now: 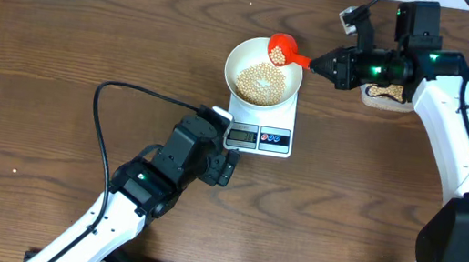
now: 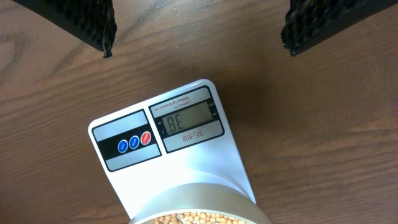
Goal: Scoop item into bowl and weigh 50g on scale
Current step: 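Tip the scoop with the right gripper to pour soybeans into the bowl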
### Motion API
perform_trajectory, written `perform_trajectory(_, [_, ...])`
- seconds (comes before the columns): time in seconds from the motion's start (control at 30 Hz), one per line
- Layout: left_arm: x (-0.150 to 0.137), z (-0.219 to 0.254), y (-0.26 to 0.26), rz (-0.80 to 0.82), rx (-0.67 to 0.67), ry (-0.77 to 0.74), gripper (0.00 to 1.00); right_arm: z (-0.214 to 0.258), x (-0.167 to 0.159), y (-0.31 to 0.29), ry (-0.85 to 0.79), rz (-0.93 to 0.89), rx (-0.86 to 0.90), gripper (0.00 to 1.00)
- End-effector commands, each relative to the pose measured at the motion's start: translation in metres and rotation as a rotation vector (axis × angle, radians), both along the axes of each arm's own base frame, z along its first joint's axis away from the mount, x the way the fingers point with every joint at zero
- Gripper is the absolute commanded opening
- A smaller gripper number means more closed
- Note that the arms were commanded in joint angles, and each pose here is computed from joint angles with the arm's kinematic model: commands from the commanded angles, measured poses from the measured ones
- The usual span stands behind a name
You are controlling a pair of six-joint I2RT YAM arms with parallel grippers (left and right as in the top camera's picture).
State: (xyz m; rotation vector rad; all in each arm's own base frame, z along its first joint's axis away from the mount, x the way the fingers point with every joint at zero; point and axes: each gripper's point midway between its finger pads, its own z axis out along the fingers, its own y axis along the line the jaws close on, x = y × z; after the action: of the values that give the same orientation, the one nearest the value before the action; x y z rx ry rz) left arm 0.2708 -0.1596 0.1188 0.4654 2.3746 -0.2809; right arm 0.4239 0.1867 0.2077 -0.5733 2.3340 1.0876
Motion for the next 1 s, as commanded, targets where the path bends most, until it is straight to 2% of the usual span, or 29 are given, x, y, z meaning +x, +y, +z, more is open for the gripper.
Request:
perform_trajectory(0.0, [0.001, 0.0, 0.001, 0.002, 0.008, -0.002, 0.88, 0.026, -0.013, 0.012, -0.003, 0.053, 0.092, 0.01])
perform_trajectory(0.97, [0.001, 0.0, 0.001, 0.002, 0.008, -0.002, 0.88, 0.001, -0.007, 0.013, -0.024, -0.008, -0.097, 0.01])
